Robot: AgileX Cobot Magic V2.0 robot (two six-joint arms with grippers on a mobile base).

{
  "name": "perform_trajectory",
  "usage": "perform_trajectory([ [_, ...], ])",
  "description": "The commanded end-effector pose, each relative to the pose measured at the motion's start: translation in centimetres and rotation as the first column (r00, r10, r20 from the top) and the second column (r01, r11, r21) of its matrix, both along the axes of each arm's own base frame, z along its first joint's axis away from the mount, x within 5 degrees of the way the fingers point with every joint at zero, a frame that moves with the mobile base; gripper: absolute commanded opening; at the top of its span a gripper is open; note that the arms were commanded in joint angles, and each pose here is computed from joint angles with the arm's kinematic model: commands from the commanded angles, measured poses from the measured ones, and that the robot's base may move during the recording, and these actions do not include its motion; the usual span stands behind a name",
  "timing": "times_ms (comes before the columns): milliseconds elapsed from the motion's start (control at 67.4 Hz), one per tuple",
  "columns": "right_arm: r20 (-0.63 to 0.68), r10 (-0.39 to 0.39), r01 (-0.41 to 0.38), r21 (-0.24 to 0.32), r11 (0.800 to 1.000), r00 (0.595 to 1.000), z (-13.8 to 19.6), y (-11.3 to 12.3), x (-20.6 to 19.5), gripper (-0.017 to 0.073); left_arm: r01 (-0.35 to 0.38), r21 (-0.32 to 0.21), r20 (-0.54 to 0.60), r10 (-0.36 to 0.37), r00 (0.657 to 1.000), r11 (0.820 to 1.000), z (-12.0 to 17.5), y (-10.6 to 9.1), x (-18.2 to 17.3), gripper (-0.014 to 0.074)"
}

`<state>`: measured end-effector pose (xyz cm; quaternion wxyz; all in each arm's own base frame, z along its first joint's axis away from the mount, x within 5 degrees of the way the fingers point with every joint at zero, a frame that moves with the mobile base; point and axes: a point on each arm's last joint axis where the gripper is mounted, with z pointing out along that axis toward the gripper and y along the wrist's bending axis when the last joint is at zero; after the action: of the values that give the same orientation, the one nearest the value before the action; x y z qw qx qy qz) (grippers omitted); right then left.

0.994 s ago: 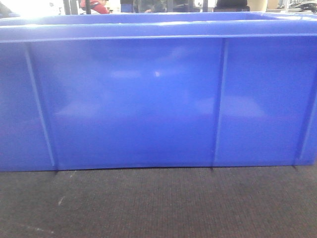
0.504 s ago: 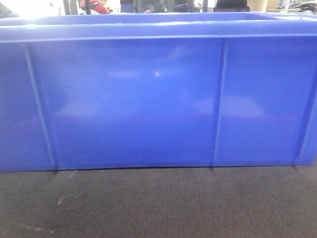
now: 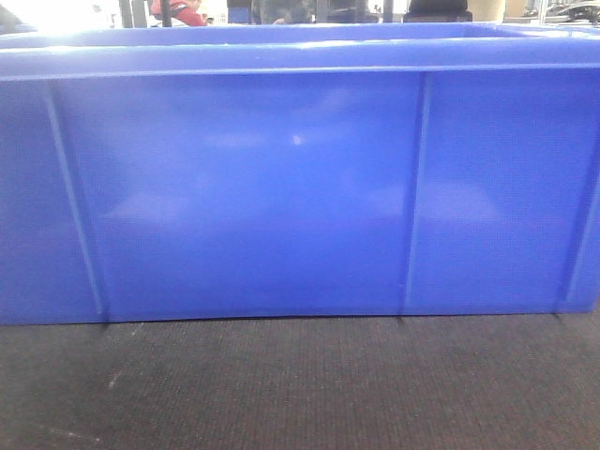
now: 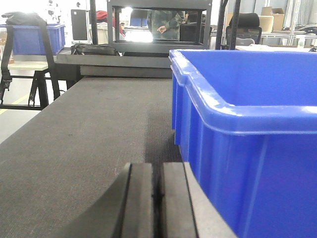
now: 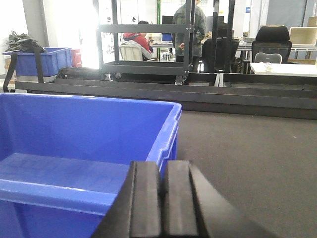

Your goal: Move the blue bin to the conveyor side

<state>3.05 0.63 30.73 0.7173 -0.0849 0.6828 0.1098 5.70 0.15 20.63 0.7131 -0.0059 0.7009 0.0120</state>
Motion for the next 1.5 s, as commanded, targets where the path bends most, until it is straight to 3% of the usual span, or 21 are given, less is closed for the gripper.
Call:
perform_trajectory([
  [0,0.027,-0.004,0.004,-0.001,1.000,1.000,0.2,0.0,-0.1,-0.0078,-0.001,-0.003,0.037,0.001,0.999,1.000,0.4,0.0,-0.1,-0.0006],
  [504,0.030,-0.006,0.006,0.000,1.000,1.000,0.2,-0.1,-0.1,-0.0078,-0.001,-0.003,0.037,0.001,0.999,1.000,0.4,0.0,-0.1,-0.0006],
  [831,-0.035,-0.192,0.192,-0.013,0.981,0.981,-3.5,-0.3,1.3,-0.0078,-0.001,-0.003,0.037,0.001,0.999,1.000,0.4,0.0,-0.1,-0.0006],
  [950,-0.036,-0.209,0.208,-0.018,0.978,0.977,-6.5,-0.2,2.3,-0.0078,-0.001,-0.003,0.037,0.001,0.999,1.000,0.4,0.0,-0.1,-0.0006],
  [1098,-0.023,-0.225,0.225,0.014,0.974,0.974,-9.6,-0.3,3.0,-0.0078,-0.001,-0.003,0.037,0.001,0.999,1.000,0.4,0.0,-0.1,-0.0006],
  [1157,0.024,-0.234,0.233,0.049,0.971,0.972,-9.2,-0.4,2.9,-0.0078,-0.001,-0.003,0.037,0.001,0.999,1.000,0.4,0.0,-0.1,-0.0006],
  [1202,-0.023,-0.236,0.237,0.028,0.971,0.971,-9.7,-0.4,2.9,-0.0078,-0.001,-0.003,0.037,0.001,0.999,1.000,0.4,0.0,-0.1,-0.0006],
  [1321,0.006,-0.263,0.263,0.007,0.965,0.965,-9.6,-0.6,2.6,-0.0078,-0.001,-0.003,0.037,0.001,0.999,1.000,0.4,0.0,-0.1,-0.0006],
  [1484,0.005,-0.271,0.271,0.005,0.963,0.963,-9.7,-0.6,2.6,-0.0078,-0.001,-0.003,0.037,0.001,0.999,1.000,0.4,0.0,-0.1,-0.0006],
])
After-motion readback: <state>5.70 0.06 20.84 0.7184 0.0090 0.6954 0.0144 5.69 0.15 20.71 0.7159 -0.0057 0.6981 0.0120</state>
